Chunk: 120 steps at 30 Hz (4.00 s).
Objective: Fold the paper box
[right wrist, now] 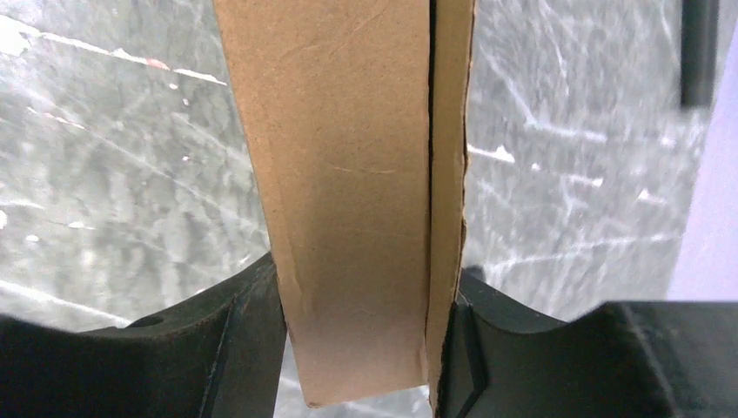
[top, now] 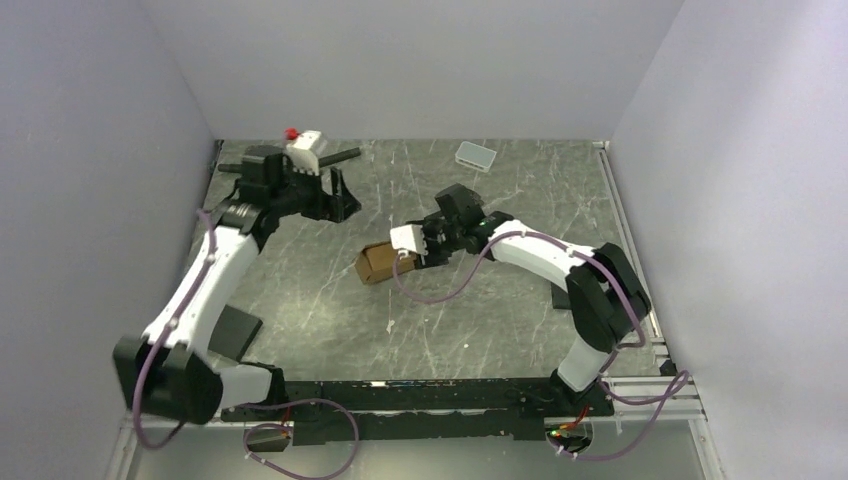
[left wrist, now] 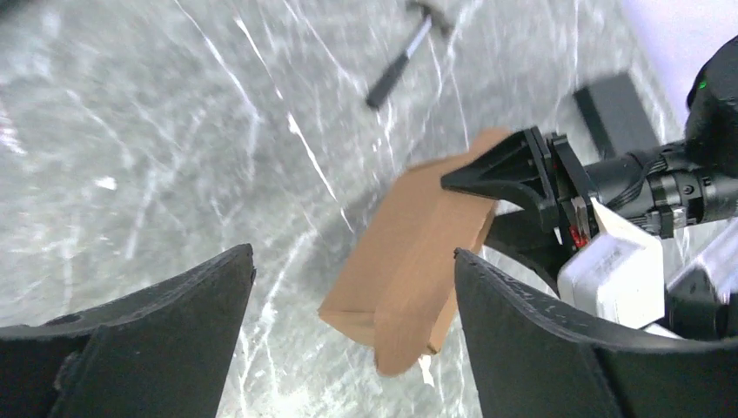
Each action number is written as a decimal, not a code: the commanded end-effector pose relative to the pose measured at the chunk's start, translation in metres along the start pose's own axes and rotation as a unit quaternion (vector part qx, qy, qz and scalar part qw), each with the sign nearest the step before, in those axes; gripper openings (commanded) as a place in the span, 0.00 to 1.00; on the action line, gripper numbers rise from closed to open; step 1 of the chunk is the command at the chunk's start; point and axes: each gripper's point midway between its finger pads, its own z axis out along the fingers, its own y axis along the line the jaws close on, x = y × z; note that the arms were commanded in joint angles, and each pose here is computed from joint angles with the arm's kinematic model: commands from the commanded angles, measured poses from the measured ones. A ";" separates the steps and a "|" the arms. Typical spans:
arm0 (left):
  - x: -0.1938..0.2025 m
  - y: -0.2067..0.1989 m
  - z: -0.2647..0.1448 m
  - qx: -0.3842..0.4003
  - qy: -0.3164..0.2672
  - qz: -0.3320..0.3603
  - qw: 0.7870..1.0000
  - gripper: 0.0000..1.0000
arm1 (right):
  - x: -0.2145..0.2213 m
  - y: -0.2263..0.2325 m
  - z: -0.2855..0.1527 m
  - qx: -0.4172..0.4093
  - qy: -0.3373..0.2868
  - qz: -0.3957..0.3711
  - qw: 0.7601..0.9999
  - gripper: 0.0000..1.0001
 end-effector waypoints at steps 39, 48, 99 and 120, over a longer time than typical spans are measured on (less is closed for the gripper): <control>0.194 -0.017 0.110 -0.107 0.230 -0.333 0.908 0.75 | 0.041 0.062 -0.003 -0.041 -0.065 0.830 0.552 1.00; 0.201 -0.014 0.118 -0.106 0.243 -0.329 0.906 0.71 | 0.071 0.041 -0.038 0.044 -0.042 0.793 0.607 1.00; 0.118 0.043 0.113 -0.051 0.186 -0.196 0.961 0.51 | -0.002 0.030 -0.066 0.017 -0.061 0.450 0.891 0.99; 0.109 0.037 0.063 -0.012 0.074 -0.272 0.959 0.85 | -0.023 0.112 0.005 -0.059 -0.028 0.009 0.998 0.68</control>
